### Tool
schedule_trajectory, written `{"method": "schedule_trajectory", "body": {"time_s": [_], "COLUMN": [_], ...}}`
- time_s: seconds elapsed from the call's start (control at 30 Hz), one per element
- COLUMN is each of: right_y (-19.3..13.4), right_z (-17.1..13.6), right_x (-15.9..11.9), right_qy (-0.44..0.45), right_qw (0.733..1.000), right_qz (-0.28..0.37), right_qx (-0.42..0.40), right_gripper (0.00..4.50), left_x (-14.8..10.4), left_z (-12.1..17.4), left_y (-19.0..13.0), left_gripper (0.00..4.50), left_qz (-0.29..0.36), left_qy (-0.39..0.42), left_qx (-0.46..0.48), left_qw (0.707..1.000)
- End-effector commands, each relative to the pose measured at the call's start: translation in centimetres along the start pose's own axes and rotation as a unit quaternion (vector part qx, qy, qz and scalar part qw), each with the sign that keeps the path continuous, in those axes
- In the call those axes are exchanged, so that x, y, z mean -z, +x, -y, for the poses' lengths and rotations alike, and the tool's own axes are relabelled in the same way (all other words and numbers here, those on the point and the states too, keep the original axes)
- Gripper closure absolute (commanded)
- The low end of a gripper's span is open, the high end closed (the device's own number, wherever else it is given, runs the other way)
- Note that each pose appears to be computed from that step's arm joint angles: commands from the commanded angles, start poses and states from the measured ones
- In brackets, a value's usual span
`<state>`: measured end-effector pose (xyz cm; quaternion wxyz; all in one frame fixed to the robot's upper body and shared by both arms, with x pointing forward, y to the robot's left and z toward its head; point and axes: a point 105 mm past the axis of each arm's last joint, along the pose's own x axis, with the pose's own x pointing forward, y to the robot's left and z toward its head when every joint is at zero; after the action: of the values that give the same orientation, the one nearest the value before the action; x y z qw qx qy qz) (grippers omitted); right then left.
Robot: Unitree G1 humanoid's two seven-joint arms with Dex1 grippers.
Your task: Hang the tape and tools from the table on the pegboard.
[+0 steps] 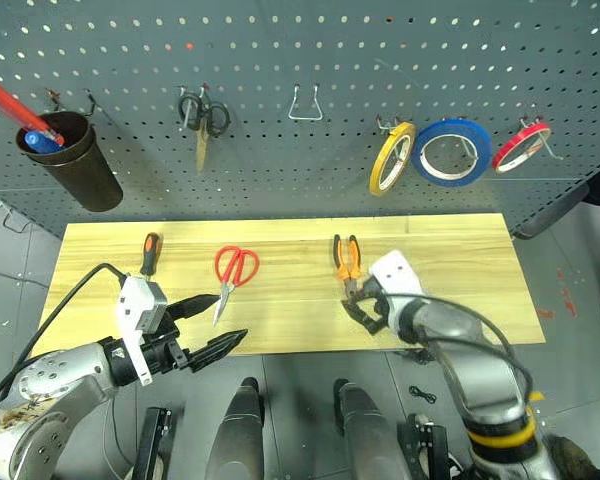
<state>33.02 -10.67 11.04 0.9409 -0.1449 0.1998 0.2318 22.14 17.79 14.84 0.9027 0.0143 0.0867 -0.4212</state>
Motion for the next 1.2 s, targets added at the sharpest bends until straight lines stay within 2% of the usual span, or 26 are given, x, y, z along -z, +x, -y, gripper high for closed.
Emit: {"method": "schedule_trajectory", "body": {"time_s": [0.03, 0.13, 0.27, 0.47, 0.8, 1.13, 1.17, 1.2], "right_y": [1.1, 2.4, 3.6, 6.0, 8.1, 9.8, 9.9, 9.9], "right_z": [0.8, 1.1, 1.3, 1.9, 2.5, 2.1, 2.0, 1.9], "right_x": [0.3, 0.4, 0.1, -0.9, -0.9, -0.8, -0.7, -0.7], "right_qy": [0.061, 0.127, 0.149, 0.151, 0.173, 0.132, 0.130, 0.127], "right_qw": [0.997, 0.989, 0.984, 0.982, 0.976, 0.982, 0.982, 0.983], "right_qz": [-0.035, -0.066, -0.080, -0.086, -0.102, -0.103, -0.104, -0.105], "right_qx": [0.020, 0.038, 0.054, 0.074, 0.081, 0.087, 0.085, 0.083], "right_gripper": [0.06, 0.06, 0.06, 0.06, 0.06, 0.06, 0.61, 0.88], "left_x": [-0.5, -0.2, -0.2, -0.3, -0.6, -0.6, -0.6, -0.6], "left_z": [0.5, 0.7, 0.7, 0.8, 0.5, 1.0, 1.0, 1.0], "left_y": [-0.7, -1.1, -1.3, -1.6, -1.4, -1.5, -1.6, -1.7], "left_gripper": [0.00, 0.00, 0.00, 0.00, 0.00, 0.00, 0.00, 0.00], "left_qz": [0.003, -0.002, -0.002, -0.003, -0.001, -0.001, -0.002, -0.003], "left_qy": [0.020, 0.017, 0.013, 0.012, 0.008, 0.008, 0.008, 0.008], "left_qx": [-0.002, -0.006, -0.014, -0.016, -0.022, -0.019, -0.019, -0.020], "left_qw": [1.000, 1.000, 1.000, 1.000, 1.000, 1.000, 1.000, 1.000]}}
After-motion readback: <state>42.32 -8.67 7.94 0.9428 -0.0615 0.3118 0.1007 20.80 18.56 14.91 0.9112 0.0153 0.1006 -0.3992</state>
